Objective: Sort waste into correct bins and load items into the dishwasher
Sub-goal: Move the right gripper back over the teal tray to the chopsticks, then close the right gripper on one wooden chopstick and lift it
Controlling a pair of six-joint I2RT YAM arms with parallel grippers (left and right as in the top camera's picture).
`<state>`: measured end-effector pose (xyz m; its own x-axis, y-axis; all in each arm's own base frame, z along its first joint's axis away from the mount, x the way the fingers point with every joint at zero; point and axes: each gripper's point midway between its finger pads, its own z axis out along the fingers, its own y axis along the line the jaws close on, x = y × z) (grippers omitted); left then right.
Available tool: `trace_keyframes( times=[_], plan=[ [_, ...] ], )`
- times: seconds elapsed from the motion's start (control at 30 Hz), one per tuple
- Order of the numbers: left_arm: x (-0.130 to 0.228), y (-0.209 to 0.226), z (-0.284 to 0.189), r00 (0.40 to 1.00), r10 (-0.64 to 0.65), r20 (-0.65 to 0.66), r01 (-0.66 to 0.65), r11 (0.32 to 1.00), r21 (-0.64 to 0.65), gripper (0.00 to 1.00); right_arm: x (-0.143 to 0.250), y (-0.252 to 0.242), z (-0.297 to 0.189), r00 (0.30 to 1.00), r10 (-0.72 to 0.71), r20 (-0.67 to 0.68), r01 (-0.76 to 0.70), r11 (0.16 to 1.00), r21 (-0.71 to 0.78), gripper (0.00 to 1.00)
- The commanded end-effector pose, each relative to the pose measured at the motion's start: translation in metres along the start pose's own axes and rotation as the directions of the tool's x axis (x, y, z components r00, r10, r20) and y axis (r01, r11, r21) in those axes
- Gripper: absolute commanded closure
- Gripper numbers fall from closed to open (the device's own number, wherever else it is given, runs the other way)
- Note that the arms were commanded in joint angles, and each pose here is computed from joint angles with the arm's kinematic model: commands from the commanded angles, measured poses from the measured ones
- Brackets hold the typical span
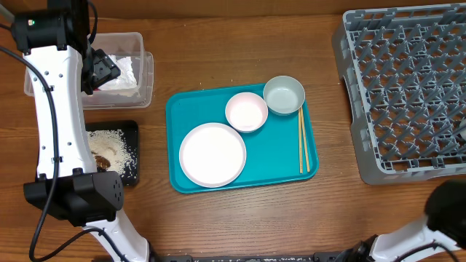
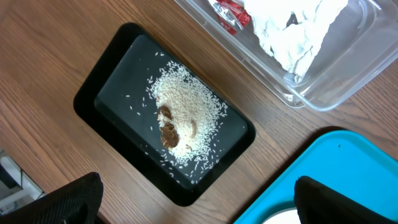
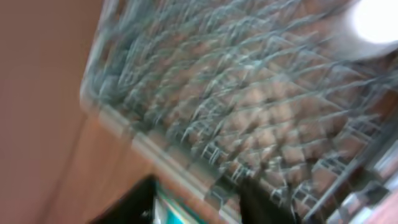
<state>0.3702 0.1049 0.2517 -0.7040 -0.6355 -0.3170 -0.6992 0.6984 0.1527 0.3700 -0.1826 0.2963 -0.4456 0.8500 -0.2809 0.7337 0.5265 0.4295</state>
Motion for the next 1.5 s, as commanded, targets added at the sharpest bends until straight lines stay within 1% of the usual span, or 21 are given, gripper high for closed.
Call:
trace_keyframes(
  times=[0.0,0.07,0.13,0.23,0.33,0.4,0.47,0.5,0.53,0.57,0.6,0.73,0.97,1.03,1.1,1.17,1.23,1.33,1.47],
  plan=[
    [-0.002,0.001,-0.011,1.0,0.004,0.027,-0.004,1.0,0.02,0.0,0.051,0.063,-0.031,0.968,-0.249,-0.029,0.241,0.954,-0.177,0.0],
    [-0.002,0.001,-0.011,1.0,0.004,0.027,-0.004,1.0,0.02,0.0,0.082,0.078,-0.027,0.932,-0.354,-0.082,0.335,0.924,-0.183,0.0],
    [-0.002,0.001,-0.011,1.0,0.004,0.027,-0.004,1.0,0.02,0.0,0.109,0.083,-0.02,0.879,-0.456,-0.136,0.434,0.886,-0.165,0.0],
    [-0.002,0.001,-0.011,1.0,0.004,0.027,-0.004,1.0,0.02,0.0,0.143,0.077,-0.004,0.819,-0.524,-0.232,0.522,0.85,-0.076,0.0],
    [-0.002,0.001,-0.011,1.0,0.004,0.027,-0.004,1.0,0.02,0.0,0.18,0.075,0.015,0.746,-0.579,-0.331,0.59,0.804,-0.075,0.16],
    [-0.002,0.001,-0.011,1.0,0.004,0.027,-0.004,1.0,0.02,0.0,0.204,0.072,0.031,0.699,-0.598,-0.392,0.622,0.779,-0.081,0.19],
    [-0.002,0.001,-0.011,1.0,0.004,0.027,-0.004,1.0,0.02,0.0,0.226,0.067,0.047,0.653,-0.615,-0.443,0.651,0.754,-0.088,0.27],
    [-0.002,0.001,-0.011,1.0,0.004,0.027,-0.004,1.0,0.02,0.0,0.237,0.063,0.055,0.632,-0.62,-0.466,0.663,0.743,-0.09,0.33],
    [-0.002,0.001,-0.011,1.0,0.004,0.027,-0.004,1.0,0.02,0.0,0.249,0.059,0.065,0.609,-0.624,-0.489,0.675,0.732,-0.093,0.47],
    [-0.002,0.001,-0.011,1.0,0.004,0.027,-0.004,1.0,0.02,0.0,0.259,0.055,0.074,0.592,-0.626,-0.507,0.684,0.723,-0.095,0.56],
    [-0.002,0.001,-0.011,1.0,0.004,0.027,-0.004,1.0,0.02,0.0,0.268,0.051,0.082,0.576,-0.628,-0.524,0.693,0.715,-0.095,0.6],
    [-0.002,0.001,-0.011,1.0,0.004,0.027,-0.004,1.0,0.02,0.0,0.305,0.032,0.114,0.535,-0.624,-0.57,0.715,0.694,-0.088,0.59],
    [-0.002,0.001,-0.011,1.0,0.004,0.027,-0.004,1.0,0.02,0.0,0.341,0.011,0.153,0.555,-0.616,-0.559,0.731,0.682,-0.026,0.59],
    [-0.002,0.001,-0.011,1.0,0.004,0.027,-0.004,1.0,0.02,0.0,0.35,0.009,0.16,0.538,-0.641,-0.547,0.751,0.66,-0.034,0.59],
    [-0.002,0.001,-0.011,1.0,0.004,0.027,-0.004,1.0,0.02,0.0,0.355,0.005,0.167,0.528,-0.667,-0.525,0.778,0.628,-0.015,0.59],
    [-0.002,0.001,-0.011,1.0,0.004,0.027,-0.004,1.0,0.02,0.0,0.355,0.0,0.173,0.549,-0.671,-0.498,0.788,0.615,0.04,0.59],
    [-0.002,0.001,-0.011,1.0,0.004,0.027,-0.004,1.0,0.02,0.0,0.355,-0.003,0.177,0.548,-0.686,-0.479,0.801,0.596,0.062,0.59],
    [-0.002,0.001,-0.011,1.0,0.004,0.027,-0.004,1.0,0.02,0.0,0.353,-0.002,0.181,0.551,-0.694,-0.463,0.803,0.593,0.067,0.56],
    [-0.002,0.001,-0.011,1.0,0.004,0.027,-0.004,1.0,0.02,0.0,0.351,0.005,0.185,0.561,-0.706,-0.433,0.8,0.597,0.062,0.56]
  ],
)
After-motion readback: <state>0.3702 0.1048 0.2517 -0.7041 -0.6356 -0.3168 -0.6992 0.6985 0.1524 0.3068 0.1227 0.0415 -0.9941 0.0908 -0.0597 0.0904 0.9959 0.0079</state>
